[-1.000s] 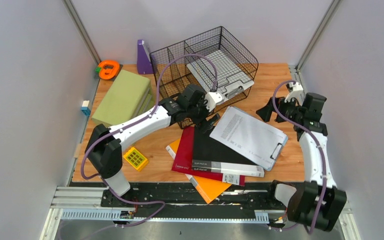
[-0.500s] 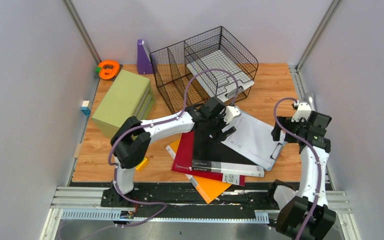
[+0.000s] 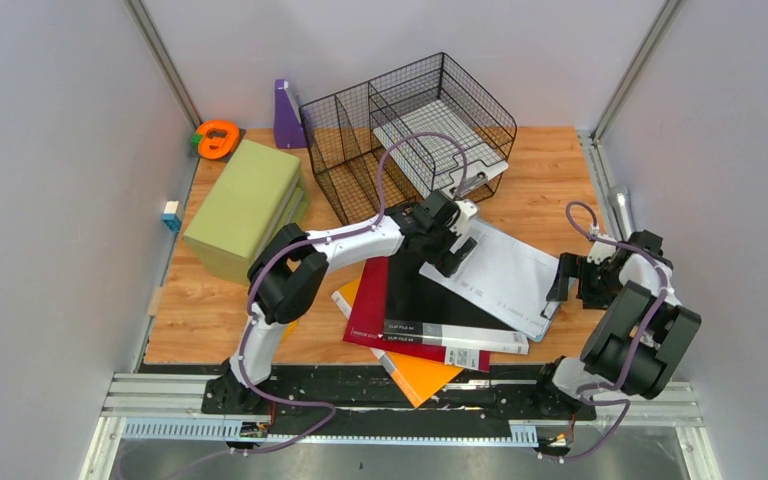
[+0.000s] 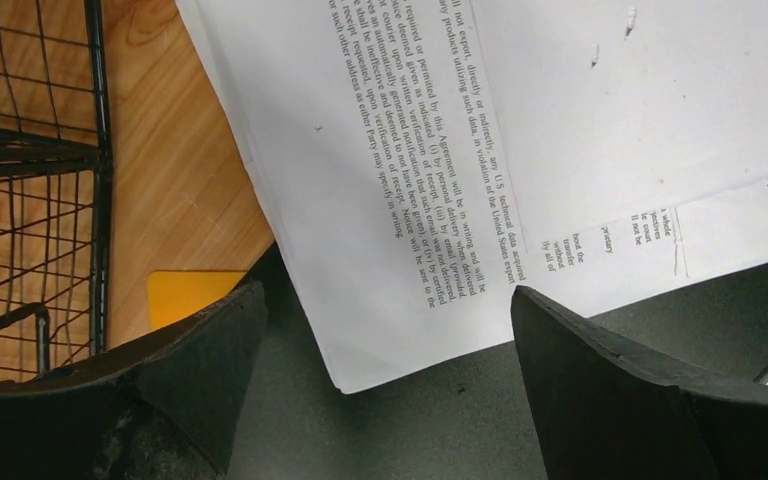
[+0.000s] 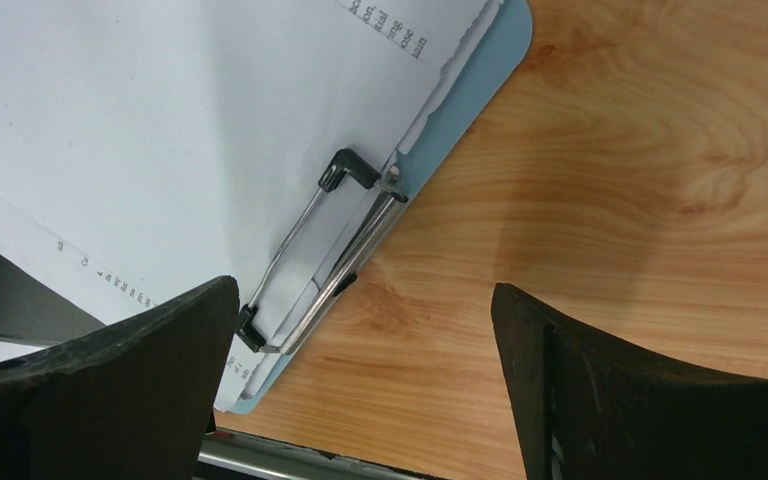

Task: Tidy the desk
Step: Pick up the folder from the center of the board.

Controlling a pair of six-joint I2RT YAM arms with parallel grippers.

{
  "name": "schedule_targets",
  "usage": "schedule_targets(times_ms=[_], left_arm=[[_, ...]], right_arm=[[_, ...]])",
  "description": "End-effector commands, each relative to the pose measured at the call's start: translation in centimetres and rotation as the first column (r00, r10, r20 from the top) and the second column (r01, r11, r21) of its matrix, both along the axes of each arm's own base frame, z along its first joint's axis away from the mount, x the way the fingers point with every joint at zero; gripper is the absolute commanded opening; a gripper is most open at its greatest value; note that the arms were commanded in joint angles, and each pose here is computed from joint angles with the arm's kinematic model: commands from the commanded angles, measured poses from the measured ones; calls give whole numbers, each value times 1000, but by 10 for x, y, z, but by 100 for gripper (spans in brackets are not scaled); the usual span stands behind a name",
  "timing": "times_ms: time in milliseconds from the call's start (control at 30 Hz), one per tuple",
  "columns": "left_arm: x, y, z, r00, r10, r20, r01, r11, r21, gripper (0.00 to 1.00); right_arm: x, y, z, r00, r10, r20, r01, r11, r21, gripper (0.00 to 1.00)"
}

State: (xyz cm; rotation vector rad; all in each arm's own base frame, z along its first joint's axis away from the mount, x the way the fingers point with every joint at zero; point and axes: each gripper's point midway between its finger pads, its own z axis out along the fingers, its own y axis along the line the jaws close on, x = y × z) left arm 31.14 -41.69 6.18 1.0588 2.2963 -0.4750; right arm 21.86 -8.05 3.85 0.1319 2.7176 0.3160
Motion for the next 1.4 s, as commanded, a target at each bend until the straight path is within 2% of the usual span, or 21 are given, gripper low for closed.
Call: schedule_targets(times_ms=[0,300,400,600,800,1033,1167,1367], left_arm=[[12,3,-11,985,127,-118,-133,990,-43,100],[-8,6,-40,952,136,-274,-160,985,-68,100],[-24,3,-51,928,112,-355,-153,984,-88,100],[-44,-2,-65,887,92,-453,-165,978,-125,100],[-48,-7,-59,878,76,-473,-176,970,-169,100],[-51,-9,-43,882,51,-468,-167,963,-211,98],[-49,-6,-31,895,53,-443,-168,960,-226,97],[-34,8,-24,910,152,-385,-242,950,-196,97]], right_arm=[[18,-2,-4,999,42,15,-43,996,78,100],[34,23,-36,998,25,-54,-5,938,345,100],[43,28,-37,998,21,-54,4,906,423,95],[58,37,-28,999,18,-42,8,845,535,92],[68,41,-18,1000,11,-21,4,803,595,89],[78,32,-10,1000,-11,-9,14,824,567,86],[74,14,-20,998,-36,-54,57,892,449,86],[62,-15,-15,991,-102,-82,120,958,262,97]])
